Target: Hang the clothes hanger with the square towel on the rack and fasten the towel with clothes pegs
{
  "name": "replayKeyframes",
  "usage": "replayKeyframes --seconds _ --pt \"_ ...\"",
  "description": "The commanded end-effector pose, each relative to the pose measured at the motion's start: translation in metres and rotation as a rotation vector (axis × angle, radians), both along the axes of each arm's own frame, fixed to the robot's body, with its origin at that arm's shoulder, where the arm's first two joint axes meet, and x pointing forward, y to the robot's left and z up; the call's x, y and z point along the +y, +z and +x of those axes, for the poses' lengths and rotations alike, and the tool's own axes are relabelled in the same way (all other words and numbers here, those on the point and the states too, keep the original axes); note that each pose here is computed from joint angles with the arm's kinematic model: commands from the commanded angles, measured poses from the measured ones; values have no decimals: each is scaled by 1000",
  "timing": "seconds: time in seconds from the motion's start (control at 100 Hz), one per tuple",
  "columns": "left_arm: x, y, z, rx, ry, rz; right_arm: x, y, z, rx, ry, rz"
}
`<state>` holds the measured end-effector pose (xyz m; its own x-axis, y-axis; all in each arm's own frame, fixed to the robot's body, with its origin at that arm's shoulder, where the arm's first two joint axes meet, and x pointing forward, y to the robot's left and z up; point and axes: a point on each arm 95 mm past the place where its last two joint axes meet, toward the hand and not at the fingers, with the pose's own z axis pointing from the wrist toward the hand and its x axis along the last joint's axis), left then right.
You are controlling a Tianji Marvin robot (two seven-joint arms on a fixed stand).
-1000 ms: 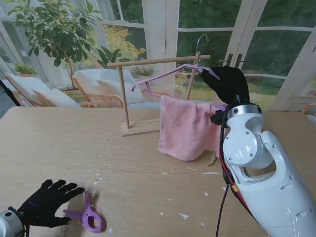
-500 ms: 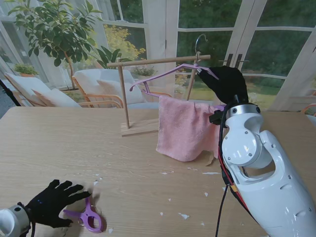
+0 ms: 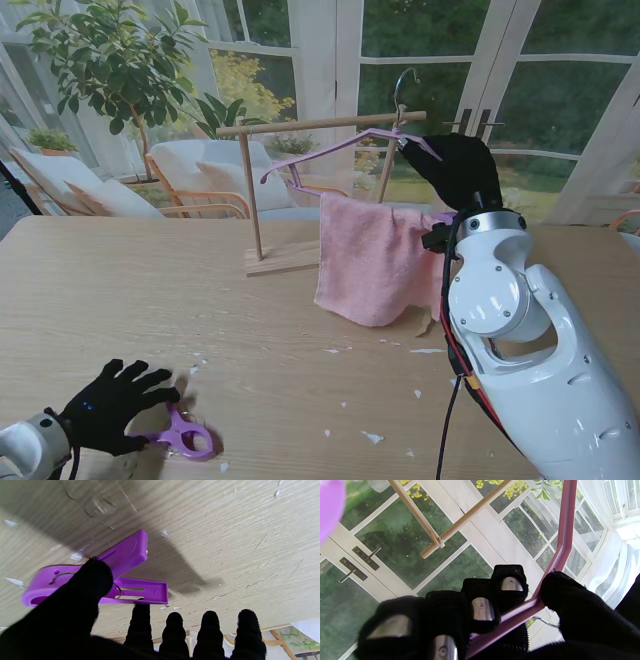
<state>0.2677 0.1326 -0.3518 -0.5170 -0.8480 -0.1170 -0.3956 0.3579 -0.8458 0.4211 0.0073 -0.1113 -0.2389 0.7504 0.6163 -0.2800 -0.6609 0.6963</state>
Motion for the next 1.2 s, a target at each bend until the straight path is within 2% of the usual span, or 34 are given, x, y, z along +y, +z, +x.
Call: replayKeyframes --seconds 0.0,0.35,0.65,0.92,1.19 --pt "0 -4 0 15 16 5 4 1 -2 5 12 11" --pt "-8 -10 9 -14 170 -19 4 0 -2 6 10 11" --pt "-4 -8 8 54 278 -112 3 1 -3 7 7 12" --pt "11 -11 4 80 274 -122 3 1 -2 6 11 11" --pt "14 -18 6 82 260 -109 4 0 -2 12 13 9"
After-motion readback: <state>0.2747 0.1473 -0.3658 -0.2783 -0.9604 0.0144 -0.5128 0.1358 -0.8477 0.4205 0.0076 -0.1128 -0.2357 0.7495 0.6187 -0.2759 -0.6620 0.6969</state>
